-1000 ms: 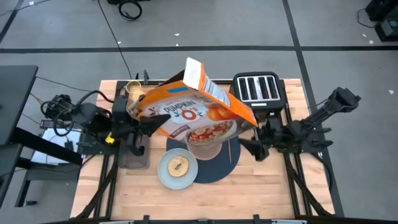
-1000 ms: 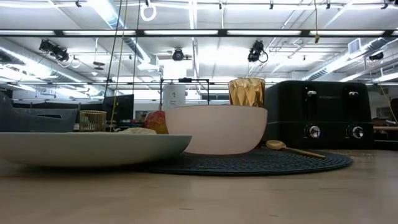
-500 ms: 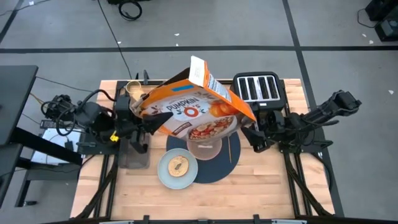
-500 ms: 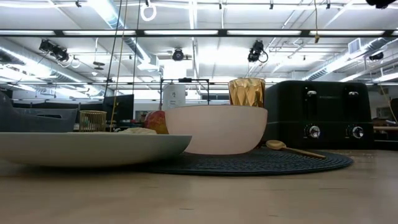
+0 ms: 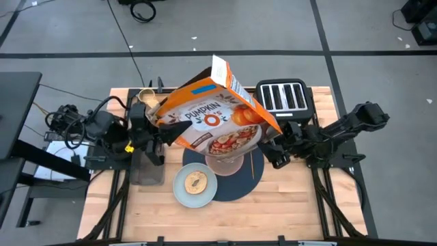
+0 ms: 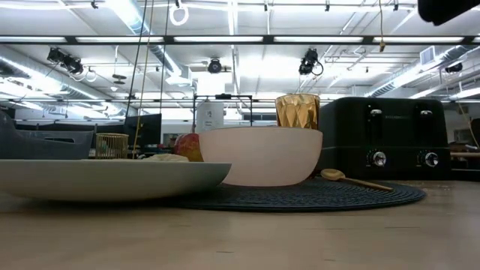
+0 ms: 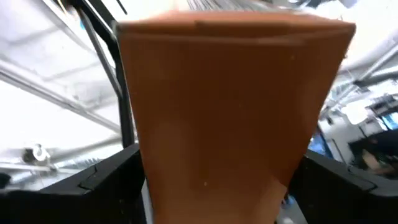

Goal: Arrange a breakfast setting
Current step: Pour the cereal from the cereal box into the orange bowl

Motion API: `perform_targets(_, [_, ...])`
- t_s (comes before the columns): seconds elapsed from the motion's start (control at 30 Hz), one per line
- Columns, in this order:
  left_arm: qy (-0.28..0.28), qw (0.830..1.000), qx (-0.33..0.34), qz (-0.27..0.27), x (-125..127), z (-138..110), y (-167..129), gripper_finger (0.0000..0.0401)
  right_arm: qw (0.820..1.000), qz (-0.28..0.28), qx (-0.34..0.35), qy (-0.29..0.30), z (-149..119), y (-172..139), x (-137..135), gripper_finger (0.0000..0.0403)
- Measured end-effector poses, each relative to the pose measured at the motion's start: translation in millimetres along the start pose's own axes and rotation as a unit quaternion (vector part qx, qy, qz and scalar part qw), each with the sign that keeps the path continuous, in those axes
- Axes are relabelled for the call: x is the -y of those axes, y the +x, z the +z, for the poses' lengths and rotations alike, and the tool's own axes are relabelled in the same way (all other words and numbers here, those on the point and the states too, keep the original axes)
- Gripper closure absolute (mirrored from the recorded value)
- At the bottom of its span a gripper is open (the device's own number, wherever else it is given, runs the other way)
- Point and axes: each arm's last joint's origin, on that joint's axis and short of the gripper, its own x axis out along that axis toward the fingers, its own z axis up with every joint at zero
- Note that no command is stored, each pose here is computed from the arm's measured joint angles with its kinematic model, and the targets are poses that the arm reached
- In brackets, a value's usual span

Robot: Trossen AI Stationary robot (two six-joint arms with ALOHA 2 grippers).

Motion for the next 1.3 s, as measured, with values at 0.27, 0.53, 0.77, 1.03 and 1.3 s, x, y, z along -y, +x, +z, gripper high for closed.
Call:
perform_targets(0.27, [-0.002, 1.0, 0.005, 0.001, 0, 0, 0, 0.0394, 0.999, 0.013, -0.009, 0.052, -23, 0, 7, 0.0036])
perform_targets(0.53, [-0.008, 1.0, 0.013, -0.002, 0, 3, 0, 0.0394, 0.999, 0.029, 0.006, 0.012, -16, 15, 4, 0.0017])
perform_targets(0.77, [-0.014, 1.0, 0.001, -0.001, 0, -2, 2, 0.0394, 0.998, 0.047, -0.03, 0.021, -16, 34, 5, 0.0015])
perform_targets(1.03, [-0.013, 1.0, -0.007, -0.013, 4, -7, 3, 0.0394, 0.997, 0.072, -0.032, 0.025, -4, 39, 5, 0.0016])
perform_targets(1.3, [0.002, 1.0, -0.014, -0.02, 8, -8, 0, 0.0394, 0.996, 0.071, -0.044, 0.029, 6, 35, 3, 0.0012])
